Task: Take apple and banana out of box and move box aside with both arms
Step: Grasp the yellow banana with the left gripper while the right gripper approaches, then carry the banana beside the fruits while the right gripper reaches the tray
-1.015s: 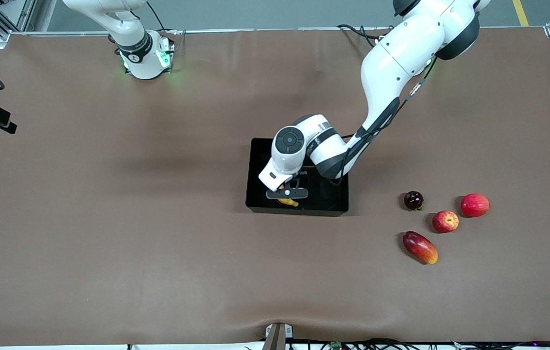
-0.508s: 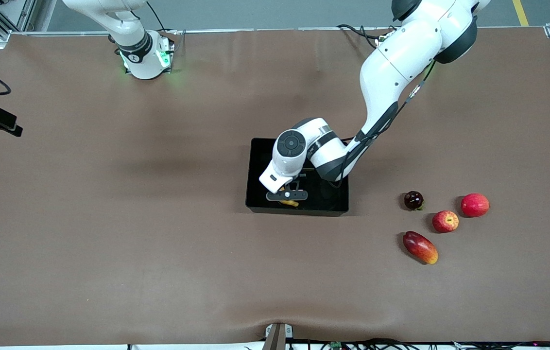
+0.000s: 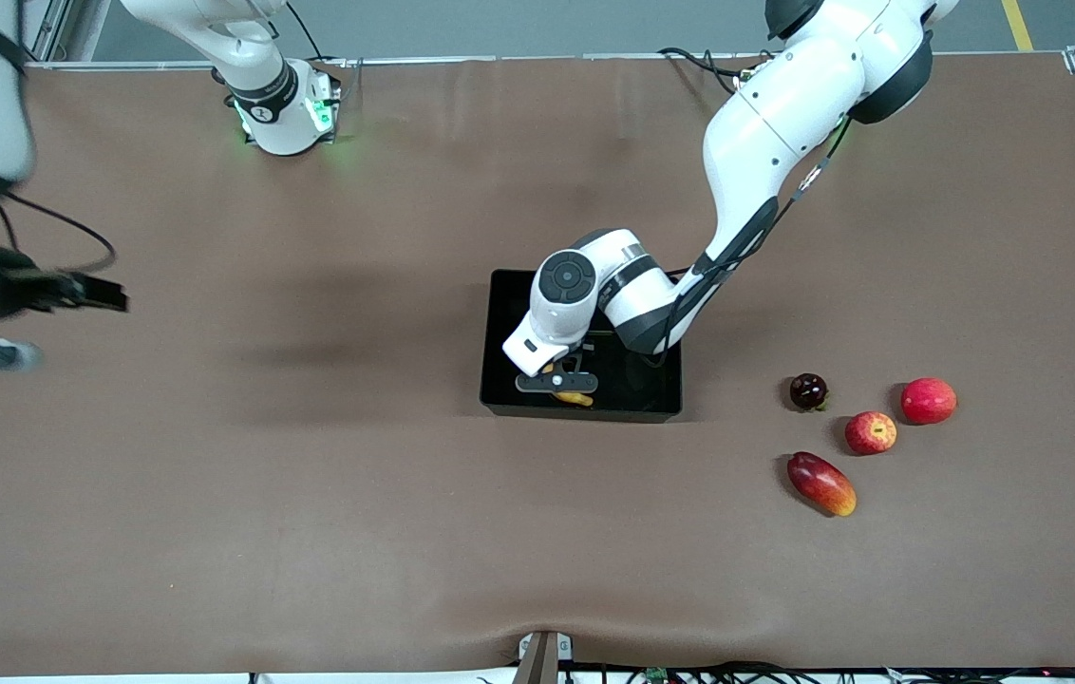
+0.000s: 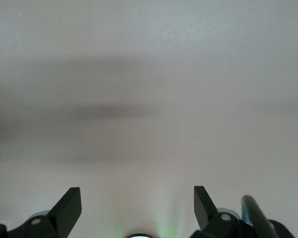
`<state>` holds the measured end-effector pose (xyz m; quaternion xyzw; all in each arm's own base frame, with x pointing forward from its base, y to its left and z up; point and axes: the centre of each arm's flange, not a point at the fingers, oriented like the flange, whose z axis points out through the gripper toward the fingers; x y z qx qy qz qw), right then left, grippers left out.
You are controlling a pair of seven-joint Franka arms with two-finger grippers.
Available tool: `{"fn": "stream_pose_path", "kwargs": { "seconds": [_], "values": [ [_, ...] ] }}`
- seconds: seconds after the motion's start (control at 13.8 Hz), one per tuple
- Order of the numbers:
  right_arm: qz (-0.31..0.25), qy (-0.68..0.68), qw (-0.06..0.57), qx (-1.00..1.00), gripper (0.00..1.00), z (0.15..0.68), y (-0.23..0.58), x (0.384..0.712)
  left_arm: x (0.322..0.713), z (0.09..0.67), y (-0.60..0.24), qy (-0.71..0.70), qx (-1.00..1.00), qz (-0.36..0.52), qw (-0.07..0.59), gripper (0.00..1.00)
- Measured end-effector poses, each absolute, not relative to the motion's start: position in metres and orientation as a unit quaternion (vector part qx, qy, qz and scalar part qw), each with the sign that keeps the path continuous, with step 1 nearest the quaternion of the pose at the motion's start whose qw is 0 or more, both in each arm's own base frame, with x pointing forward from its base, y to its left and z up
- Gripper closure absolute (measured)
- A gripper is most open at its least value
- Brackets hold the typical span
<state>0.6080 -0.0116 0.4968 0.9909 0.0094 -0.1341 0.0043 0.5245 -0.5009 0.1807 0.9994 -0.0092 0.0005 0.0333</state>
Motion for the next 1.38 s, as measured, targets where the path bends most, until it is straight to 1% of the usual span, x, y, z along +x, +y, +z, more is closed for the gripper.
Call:
{"fn": "stream_pose_path", "kwargs": {
  "seconds": [0.15, 0.29, 0.44, 0.65, 0.8, 0.94, 1.16, 1.38],
  "values": [
    [-0.142, 0.033, -0.016, 0.989, 0.00, 0.483, 0.027, 0.612, 0.527, 0.191, -0.498, -0.011, 1.000, 0.001, 0.023, 0.62],
    [-0.141, 0.047, -0.066, 0.987, 0.00, 0.484, 0.067, 0.611, 0.530, 0.210, -0.498, -0.012, 1.000, 0.006, 0.014, 0.63],
    [-0.138, 0.058, -0.095, 0.984, 0.00, 0.481, 0.093, 0.611, 0.534, 0.233, -0.497, -0.011, 1.000, 0.018, 0.014, 0.63],
    [-0.124, 0.017, -0.087, 0.988, 0.00, 0.463, 0.166, 0.610, 0.543, 0.268, -0.490, -0.004, 0.999, 0.037, 0.013, 0.63],
    [-0.113, -0.005, -0.073, 0.991, 0.00, 0.437, 0.240, 0.598, 0.549, 0.291, -0.479, 0.000, 0.999, 0.040, -0.003, 0.63],
    [-0.104, 0.003, -0.064, 0.993, 0.00, 0.404, 0.297, 0.587, 0.560, 0.321, -0.460, -0.007, 0.999, 0.048, -0.018, 0.63],
    [-0.091, -0.005, -0.058, 0.994, 0.00, 0.361, 0.344, 0.579, 0.590, 0.361, -0.409, -0.026, 0.997, 0.055, -0.040, 0.63],
    [-0.080, -0.019, -0.078, 0.994, 0.00, 0.327, 0.388, 0.567, 0.625, 0.374, -0.345, -0.062, 0.995, 0.049, -0.057, 0.63]
  ]
}}
